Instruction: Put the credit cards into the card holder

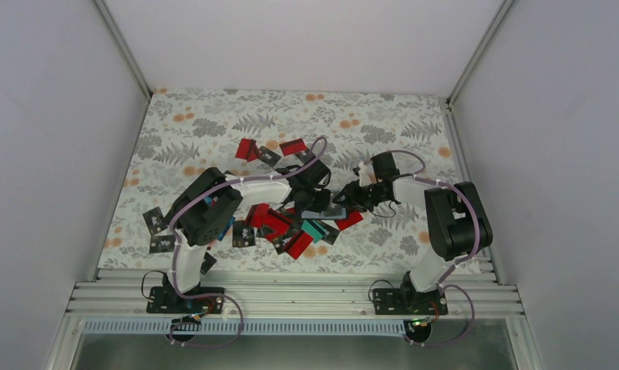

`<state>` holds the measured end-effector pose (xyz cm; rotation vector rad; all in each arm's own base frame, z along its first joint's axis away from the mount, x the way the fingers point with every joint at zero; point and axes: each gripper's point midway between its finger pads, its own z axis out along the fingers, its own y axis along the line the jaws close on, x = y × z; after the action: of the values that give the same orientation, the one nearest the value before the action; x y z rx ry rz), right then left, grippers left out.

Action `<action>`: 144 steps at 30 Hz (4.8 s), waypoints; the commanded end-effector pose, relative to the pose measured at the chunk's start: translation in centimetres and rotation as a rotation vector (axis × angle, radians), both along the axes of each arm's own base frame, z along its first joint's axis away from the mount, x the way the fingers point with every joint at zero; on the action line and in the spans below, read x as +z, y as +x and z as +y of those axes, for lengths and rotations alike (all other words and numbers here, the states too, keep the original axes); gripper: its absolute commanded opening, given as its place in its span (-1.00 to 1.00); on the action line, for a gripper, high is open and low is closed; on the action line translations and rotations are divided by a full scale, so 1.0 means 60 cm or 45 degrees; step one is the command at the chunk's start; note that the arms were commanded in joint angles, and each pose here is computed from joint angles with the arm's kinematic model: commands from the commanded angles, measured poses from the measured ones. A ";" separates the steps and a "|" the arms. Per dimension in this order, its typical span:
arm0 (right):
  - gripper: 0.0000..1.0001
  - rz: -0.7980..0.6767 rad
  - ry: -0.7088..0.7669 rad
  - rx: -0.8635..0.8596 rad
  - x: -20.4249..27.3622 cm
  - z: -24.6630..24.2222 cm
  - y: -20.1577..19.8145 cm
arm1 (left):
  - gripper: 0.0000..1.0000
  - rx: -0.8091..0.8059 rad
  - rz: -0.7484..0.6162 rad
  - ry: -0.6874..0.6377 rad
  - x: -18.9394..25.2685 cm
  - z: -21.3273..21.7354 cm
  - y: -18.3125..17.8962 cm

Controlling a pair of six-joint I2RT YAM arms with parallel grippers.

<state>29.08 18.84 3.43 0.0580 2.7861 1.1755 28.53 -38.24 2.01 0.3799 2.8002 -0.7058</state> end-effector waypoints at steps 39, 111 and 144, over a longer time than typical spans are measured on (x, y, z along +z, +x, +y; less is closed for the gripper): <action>-0.24 0.024 0.161 0.281 0.055 0.191 -0.014 | -0.94 0.321 -0.106 0.090 0.106 0.236 -0.037; -0.09 0.273 0.118 -0.284 0.036 0.223 -0.163 | -0.92 -0.039 0.002 0.101 0.007 0.215 0.012; -0.27 0.393 0.186 -0.351 -0.037 0.256 -0.153 | -0.94 -0.001 0.155 0.140 -0.078 0.255 -0.060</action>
<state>20.05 34.36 2.79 0.6012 2.7954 1.4278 28.98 -25.89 1.49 0.4011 2.7515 -0.7115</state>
